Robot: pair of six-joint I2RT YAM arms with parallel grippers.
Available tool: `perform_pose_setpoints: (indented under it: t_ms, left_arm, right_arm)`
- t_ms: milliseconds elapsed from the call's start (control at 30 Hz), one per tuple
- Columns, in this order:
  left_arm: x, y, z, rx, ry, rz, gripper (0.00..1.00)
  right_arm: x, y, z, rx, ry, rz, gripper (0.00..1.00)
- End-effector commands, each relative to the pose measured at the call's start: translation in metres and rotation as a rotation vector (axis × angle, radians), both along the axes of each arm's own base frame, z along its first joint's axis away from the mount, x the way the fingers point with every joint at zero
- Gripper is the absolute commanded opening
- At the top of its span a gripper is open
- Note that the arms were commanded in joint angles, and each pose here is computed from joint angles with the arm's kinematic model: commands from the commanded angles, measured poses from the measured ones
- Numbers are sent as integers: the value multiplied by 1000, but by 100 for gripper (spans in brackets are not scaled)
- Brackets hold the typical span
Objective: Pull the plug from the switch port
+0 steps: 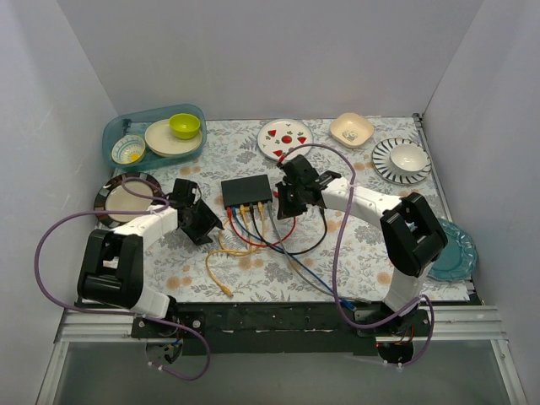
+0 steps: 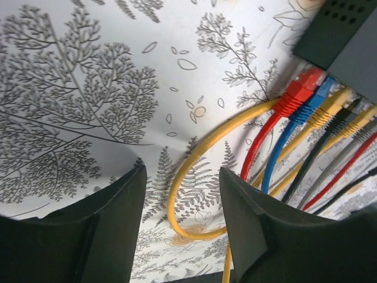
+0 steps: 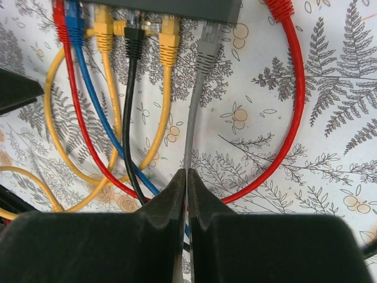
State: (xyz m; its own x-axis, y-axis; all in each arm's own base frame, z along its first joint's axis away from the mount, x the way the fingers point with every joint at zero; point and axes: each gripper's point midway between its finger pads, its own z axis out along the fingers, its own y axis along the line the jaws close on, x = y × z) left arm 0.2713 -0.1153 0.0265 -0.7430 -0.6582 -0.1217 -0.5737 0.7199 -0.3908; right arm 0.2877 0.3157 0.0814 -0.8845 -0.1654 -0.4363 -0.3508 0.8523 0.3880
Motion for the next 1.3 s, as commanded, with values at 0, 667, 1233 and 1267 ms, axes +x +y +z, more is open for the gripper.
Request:
perform_pose_setpoints:
  t_ms: [0, 667, 1233, 1267]
  left_arm:
    - [-3, -4, -4, -17, -35, -46, 52]
    - [-53, -18, 5, 181, -39, -248, 0]
    - [-59, -66, 87, -111, -146, -321, 0]
    - [-55, -71, 95, -136, -177, -323, 0]
  right_arm:
    - [6, 8, -3, 6, -3, 19, 11]
    - [-31, -27, -5, -23, -15, 4, 10]
    - [-58, -2, 37, 185, -64, 91, 24]
    - [-59, 6, 51, 254, -84, 101, 30]
